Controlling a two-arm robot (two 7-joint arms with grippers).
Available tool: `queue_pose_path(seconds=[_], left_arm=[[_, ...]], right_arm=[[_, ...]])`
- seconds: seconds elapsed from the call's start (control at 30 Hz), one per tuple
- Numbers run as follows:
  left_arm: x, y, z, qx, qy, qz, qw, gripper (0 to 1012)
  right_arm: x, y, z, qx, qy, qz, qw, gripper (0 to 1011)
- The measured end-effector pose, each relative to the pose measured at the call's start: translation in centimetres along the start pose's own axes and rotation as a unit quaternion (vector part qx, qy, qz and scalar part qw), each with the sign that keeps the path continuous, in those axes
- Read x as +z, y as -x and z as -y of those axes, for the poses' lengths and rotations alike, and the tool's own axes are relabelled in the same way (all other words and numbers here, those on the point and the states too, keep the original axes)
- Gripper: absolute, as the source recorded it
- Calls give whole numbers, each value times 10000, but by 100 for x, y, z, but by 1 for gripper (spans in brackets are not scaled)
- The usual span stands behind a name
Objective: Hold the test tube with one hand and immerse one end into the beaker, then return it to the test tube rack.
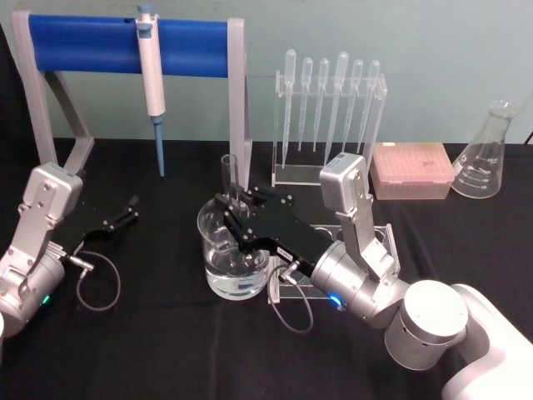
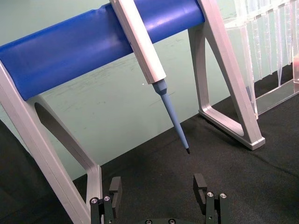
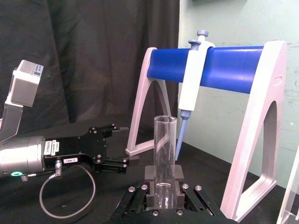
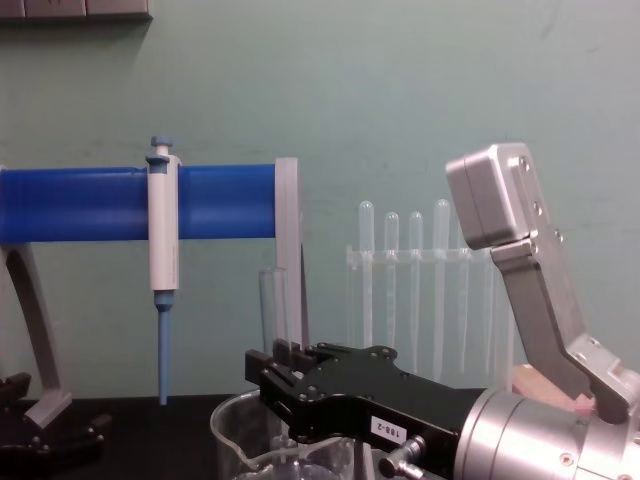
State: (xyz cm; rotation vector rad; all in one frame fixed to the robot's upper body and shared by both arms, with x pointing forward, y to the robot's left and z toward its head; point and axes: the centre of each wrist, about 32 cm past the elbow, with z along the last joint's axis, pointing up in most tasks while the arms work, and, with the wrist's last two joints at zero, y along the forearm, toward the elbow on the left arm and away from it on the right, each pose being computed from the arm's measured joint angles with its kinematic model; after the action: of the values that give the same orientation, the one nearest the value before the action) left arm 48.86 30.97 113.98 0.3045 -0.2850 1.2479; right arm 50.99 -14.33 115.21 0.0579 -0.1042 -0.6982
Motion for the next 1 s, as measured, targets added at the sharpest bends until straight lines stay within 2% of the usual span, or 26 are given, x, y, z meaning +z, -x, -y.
queue_pose_path(seconds=[1.0], left_arm=[[0,0,0,0,0,0,10000,1000]], right_arm=[[0,0,0,0,0,0,10000,233]])
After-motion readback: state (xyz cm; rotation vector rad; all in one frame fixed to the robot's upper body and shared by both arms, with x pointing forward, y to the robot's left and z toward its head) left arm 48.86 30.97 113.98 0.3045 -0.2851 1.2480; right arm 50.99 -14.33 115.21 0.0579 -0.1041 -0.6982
